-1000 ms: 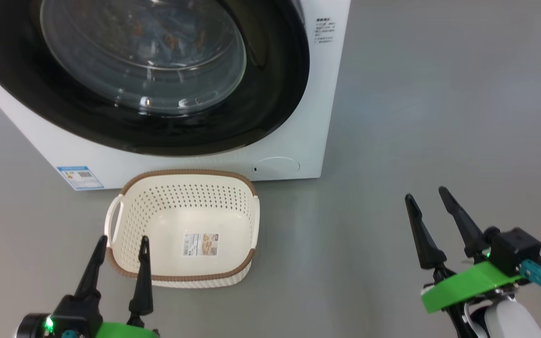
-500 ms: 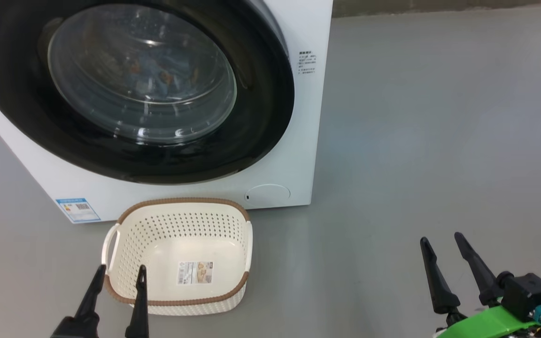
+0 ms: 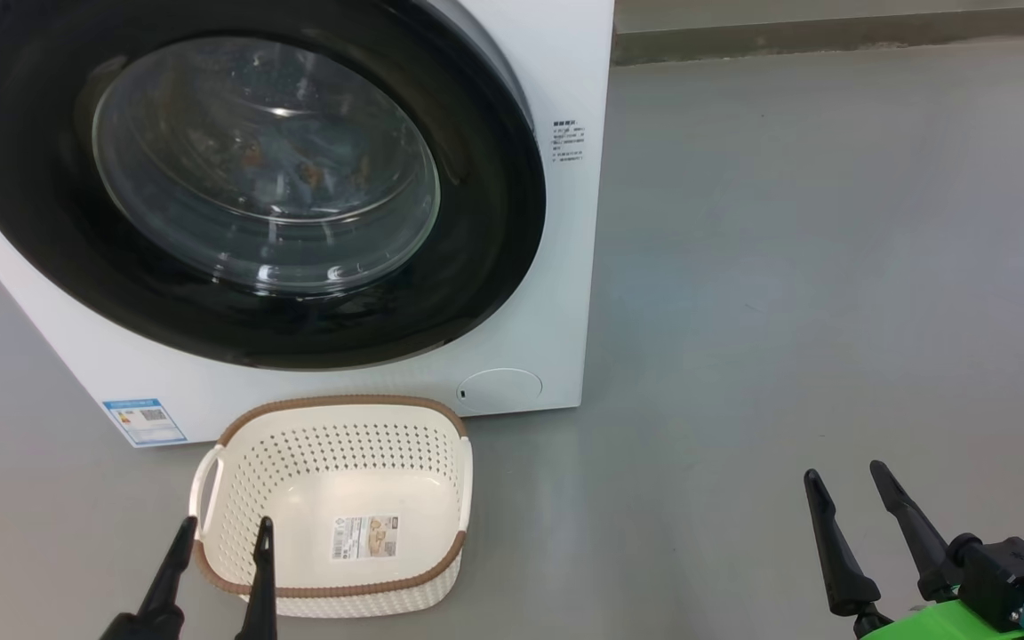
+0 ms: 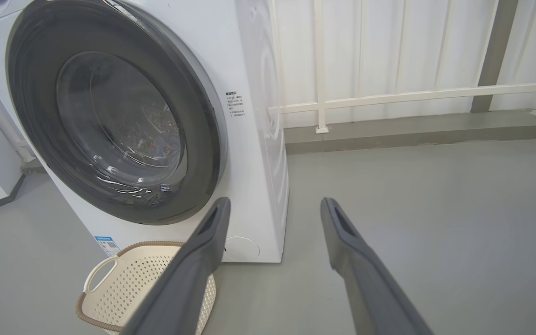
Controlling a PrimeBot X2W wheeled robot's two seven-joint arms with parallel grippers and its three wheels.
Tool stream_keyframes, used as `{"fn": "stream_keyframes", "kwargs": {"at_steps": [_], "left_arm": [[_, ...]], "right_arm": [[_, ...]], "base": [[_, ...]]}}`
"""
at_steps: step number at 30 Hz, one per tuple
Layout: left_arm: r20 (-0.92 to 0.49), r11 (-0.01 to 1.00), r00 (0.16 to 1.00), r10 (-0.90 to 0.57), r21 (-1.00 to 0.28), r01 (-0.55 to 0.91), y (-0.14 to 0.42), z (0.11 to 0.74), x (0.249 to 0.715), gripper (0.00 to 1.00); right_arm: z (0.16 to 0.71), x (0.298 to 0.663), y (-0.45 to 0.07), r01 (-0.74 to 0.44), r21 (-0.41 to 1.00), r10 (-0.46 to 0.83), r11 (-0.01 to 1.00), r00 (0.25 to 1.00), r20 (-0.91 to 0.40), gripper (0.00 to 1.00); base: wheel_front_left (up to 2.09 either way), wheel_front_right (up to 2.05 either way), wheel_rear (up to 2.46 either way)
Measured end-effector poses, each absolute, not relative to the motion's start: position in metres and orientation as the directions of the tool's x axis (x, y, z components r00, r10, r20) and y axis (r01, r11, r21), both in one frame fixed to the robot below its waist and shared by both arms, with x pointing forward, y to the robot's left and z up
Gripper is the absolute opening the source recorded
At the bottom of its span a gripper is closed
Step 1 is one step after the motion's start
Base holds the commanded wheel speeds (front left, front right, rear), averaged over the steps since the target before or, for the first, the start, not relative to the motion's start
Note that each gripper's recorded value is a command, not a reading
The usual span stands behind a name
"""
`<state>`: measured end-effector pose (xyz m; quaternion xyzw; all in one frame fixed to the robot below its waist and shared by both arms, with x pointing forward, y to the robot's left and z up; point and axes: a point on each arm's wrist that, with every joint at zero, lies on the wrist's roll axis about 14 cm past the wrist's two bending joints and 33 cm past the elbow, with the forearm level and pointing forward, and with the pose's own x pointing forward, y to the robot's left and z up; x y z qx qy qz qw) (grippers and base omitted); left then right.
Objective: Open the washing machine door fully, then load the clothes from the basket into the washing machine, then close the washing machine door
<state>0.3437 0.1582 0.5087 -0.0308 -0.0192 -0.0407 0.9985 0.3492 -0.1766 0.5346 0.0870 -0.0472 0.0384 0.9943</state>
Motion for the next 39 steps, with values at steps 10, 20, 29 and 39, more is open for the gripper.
{"fn": "stream_keyframes", "kwargs": {"at_steps": [10, 20, 29, 39], "left_arm": [[0.035, 0.995, 0.996, -0.081, -0.048, 0.083, 0.16, 0.508, 0.342, 1.0], [0.04, 0.995, 0.996, -0.079, -0.05, 0.081, 0.161, 0.51, 0.341, 1.0], [0.042, 0.995, 0.996, -0.079, -0.055, 0.081, 0.161, 0.511, 0.341, 1.0], [-0.036, 0.99, 0.997, -0.07, -0.123, 0.066, 0.155, 0.488, 0.336, 0.0]], "right_arm": [[0.536, 0.349, -0.176, -0.085, 0.174, 0.068, 0.981, 0.992, 0.105, 1.0], [0.537, 0.347, -0.176, -0.085, 0.184, 0.065, 0.979, 0.992, 0.109, 1.0], [0.535, 0.347, -0.176, -0.083, 0.194, 0.063, 0.977, 0.992, 0.109, 1.0], [0.508, 0.342, -0.177, -0.056, 0.24, 0.052, 0.969, 0.998, 0.026, 0.0]], "base": [[0.0, 0.0, 0.0], [0.0, 0.0, 0.0], [0.0, 0.0, 0.0], [0.0, 0.0, 0.0]]}}
